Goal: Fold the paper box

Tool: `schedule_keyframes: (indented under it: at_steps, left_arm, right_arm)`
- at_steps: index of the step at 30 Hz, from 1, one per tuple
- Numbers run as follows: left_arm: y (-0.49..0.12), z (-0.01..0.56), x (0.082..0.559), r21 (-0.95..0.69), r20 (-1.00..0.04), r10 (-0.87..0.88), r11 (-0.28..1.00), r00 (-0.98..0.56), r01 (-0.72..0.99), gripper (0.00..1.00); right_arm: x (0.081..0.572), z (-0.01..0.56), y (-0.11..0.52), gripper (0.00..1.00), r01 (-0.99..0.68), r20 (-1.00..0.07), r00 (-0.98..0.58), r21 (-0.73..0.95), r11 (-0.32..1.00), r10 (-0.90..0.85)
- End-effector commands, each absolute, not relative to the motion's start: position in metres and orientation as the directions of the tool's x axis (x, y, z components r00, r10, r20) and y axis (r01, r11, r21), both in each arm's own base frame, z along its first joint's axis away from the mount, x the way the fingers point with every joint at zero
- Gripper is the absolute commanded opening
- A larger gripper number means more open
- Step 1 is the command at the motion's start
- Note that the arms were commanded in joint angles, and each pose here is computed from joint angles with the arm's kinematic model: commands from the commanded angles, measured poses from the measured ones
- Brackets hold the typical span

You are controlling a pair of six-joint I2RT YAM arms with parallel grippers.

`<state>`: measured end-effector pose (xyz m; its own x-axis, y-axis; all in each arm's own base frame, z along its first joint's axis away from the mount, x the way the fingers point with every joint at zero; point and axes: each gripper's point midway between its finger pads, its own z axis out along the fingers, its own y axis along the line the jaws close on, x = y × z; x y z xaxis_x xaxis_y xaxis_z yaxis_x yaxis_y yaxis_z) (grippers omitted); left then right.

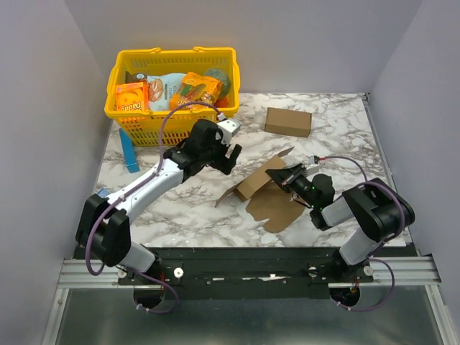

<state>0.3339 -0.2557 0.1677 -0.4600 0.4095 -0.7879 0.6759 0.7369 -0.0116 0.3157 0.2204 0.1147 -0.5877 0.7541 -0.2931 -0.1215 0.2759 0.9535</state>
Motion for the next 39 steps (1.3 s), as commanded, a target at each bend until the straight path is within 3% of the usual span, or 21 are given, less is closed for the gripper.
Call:
schedule_keyframes:
  at_steps: [1,7,13,24,39]
  left_arm:
    - [-0.231,0.146,0.335,-0.068,-0.8,0.268,0.848,-0.536,0.526,0.95]
    - [-0.203,0.087,0.321,-0.082,-0.746,0.184,0.928,-0.64,0.362,0.94]
    - [-0.207,0.052,0.303,-0.082,-0.694,0.223,0.92,-0.685,0.382,0.92]
    - [-0.242,0.04,0.266,-0.102,-0.698,0.313,0.846,-0.644,0.523,0.92]
    - [-0.306,0.057,0.257,-0.284,-0.798,0.157,0.753,-0.582,0.593,0.93]
  right_arm:
    - [0.32,0.114,0.212,0.04,-0.109,-0.325,-0.547,0.941,0.32,0.772]
    - [0.323,0.107,0.21,0.04,-0.08,-0.336,-0.545,0.933,0.351,0.768]
    - [0.322,0.095,0.207,0.03,-0.031,-0.313,-0.545,0.934,0.355,0.778]
    - [0.324,0.097,0.203,0.03,-0.013,-0.328,-0.529,0.925,0.379,0.783]
    - [0.32,0.091,0.194,0.02,0.022,-0.337,-0.508,0.915,0.403,0.792]
